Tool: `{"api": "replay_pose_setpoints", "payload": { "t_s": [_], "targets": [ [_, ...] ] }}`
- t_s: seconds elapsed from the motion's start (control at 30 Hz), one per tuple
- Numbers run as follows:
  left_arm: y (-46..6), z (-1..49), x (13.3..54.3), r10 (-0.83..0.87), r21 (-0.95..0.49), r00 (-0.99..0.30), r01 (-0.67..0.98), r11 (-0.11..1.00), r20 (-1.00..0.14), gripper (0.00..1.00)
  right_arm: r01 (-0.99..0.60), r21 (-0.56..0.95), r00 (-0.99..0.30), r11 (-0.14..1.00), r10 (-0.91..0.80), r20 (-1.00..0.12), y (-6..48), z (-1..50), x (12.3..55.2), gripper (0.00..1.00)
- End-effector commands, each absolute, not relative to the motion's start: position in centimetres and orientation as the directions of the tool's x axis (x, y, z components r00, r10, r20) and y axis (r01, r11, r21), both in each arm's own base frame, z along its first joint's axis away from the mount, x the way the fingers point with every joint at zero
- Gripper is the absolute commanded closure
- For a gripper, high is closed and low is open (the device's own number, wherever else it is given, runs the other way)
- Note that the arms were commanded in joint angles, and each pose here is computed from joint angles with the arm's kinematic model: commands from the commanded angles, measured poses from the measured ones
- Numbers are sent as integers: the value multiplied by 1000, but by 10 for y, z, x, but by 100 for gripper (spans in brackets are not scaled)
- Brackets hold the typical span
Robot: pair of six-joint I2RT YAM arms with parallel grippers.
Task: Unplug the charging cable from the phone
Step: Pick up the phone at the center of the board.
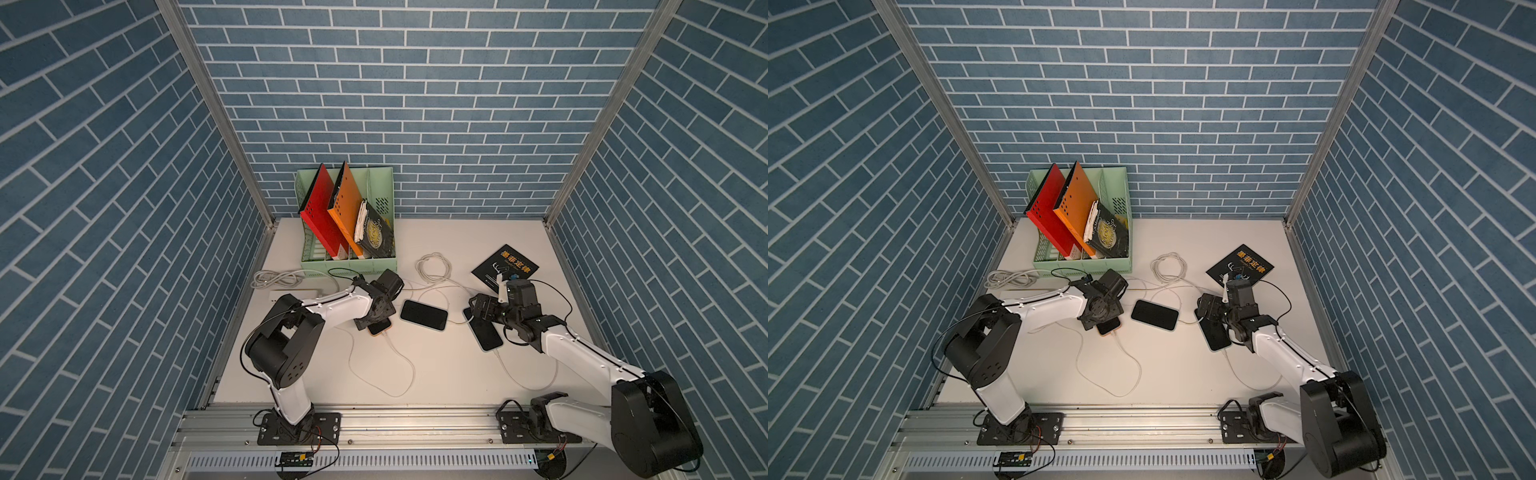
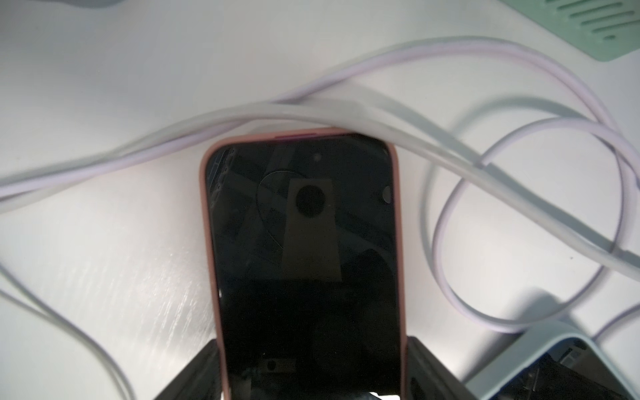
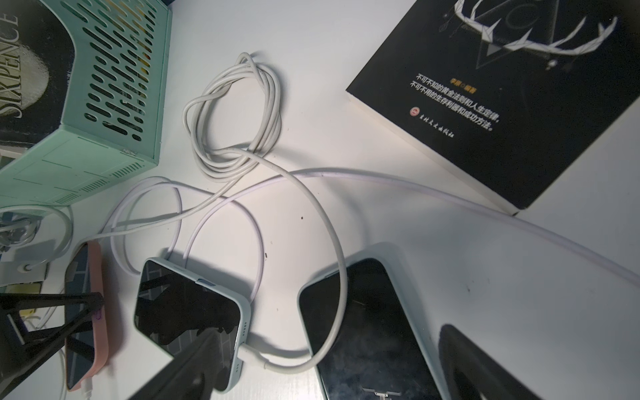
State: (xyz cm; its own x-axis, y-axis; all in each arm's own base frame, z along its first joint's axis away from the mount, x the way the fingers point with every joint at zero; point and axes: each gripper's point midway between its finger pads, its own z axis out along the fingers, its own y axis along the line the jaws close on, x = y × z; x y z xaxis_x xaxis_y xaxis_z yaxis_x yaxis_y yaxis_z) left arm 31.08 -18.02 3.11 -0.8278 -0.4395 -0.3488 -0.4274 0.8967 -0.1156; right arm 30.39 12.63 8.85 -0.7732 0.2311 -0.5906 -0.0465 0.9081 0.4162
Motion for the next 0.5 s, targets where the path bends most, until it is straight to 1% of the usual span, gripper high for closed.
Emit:
{"api": "replay_pose_setpoints", "payload": {
  "t_s": [0.0,0.13,0.23,0.47],
  "targets": [
    [-181,47,314,-425,-120,-822,-412,903,-380,52,-37,436,-780,899,247,-576,130,88,305,0],
    [-186,56,318,-418,-134,-819,-399,907,-394,52,-43,438,-783,898,242,-573,132,89,306,1],
    [-191,68,322,-411,-146,-810,-386,911,-418,55,-64,443,-784,894,229,-576,137,92,307,3],
    [-197,107,340,-399,-170,-772,-365,915,-495,55,-234,467,-767,853,133,-628,176,111,305,9]
  ]
}}
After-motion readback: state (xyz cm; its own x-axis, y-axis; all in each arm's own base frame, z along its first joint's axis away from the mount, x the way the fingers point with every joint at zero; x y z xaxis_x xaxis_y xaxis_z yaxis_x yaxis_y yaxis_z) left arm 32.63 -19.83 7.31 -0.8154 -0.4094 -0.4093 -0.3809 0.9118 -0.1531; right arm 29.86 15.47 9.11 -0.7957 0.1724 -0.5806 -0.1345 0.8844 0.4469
